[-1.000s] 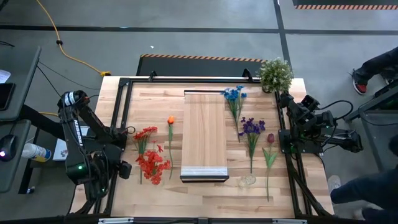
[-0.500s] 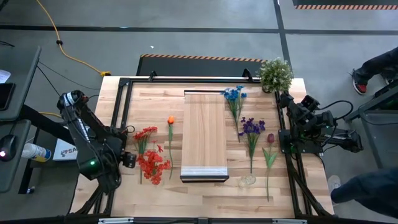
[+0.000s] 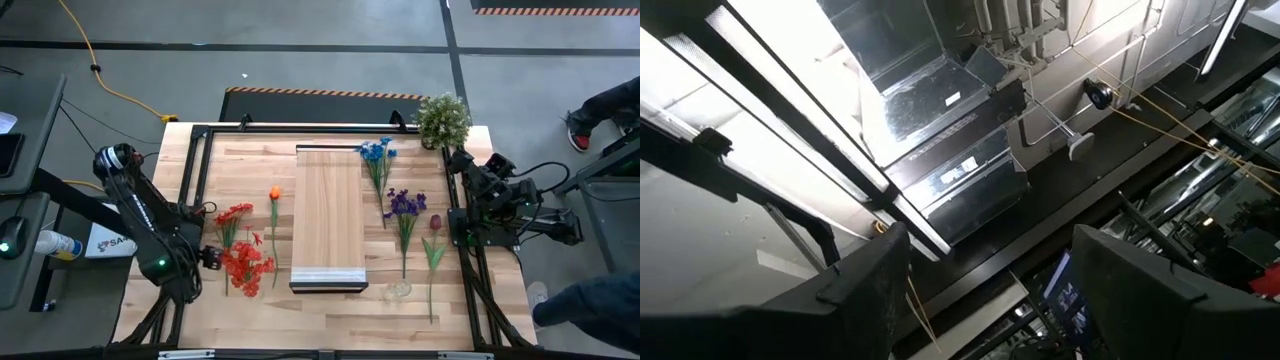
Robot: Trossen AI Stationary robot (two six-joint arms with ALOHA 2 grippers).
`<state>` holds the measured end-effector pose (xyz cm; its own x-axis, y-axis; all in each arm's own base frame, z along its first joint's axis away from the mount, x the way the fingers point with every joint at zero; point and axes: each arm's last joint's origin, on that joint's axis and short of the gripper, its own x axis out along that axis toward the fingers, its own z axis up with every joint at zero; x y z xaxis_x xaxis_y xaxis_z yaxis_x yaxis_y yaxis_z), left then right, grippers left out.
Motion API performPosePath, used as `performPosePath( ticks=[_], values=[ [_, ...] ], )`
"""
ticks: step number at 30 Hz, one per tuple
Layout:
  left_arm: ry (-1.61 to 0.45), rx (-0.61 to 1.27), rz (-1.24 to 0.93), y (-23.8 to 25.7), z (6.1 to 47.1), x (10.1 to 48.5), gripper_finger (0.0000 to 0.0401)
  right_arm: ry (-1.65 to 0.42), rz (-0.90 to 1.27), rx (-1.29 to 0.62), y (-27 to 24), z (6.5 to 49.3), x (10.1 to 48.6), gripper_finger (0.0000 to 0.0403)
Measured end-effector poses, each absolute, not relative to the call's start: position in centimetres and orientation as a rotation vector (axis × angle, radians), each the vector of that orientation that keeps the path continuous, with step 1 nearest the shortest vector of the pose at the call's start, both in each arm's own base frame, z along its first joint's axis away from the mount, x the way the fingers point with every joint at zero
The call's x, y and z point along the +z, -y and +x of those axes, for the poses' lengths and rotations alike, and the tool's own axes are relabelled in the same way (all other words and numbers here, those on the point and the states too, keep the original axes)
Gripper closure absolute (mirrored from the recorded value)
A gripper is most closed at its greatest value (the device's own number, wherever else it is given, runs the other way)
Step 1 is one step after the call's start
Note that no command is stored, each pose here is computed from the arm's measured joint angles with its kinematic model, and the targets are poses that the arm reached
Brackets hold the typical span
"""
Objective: Pick and place flowers into a vace then onto a shelf
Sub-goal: Put the orange flowers into the left transparent vase
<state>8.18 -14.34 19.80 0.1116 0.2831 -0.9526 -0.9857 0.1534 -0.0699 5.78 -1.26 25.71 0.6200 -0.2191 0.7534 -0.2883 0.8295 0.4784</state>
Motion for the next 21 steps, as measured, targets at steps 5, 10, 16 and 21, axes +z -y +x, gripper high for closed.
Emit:
performPosePath(
  ticks=[5,10,16,21],
  values=[
    [-0.966,1.115,-0.984,14.3,8.3,18.0,0.0105,0.922,0.613,0.041,1.3,5.7,25.7,0.0136],
    [-0.921,1.089,-1.018,14.1,8.6,17.3,0.0107,0.930,0.619,0.024,1.3,5.7,25.7,0.0136],
    [-0.889,1.128,-1.042,13.4,9.5,16.9,0.0105,0.930,0.619,0.023,1.3,5.7,25.7,0.0135],
    [-0.843,1.120,-1.073,13.2,10.1,16.9,0.0107,0.930,0.619,0.023,1.3,5.7,25.7,0.0136]
  ],
)
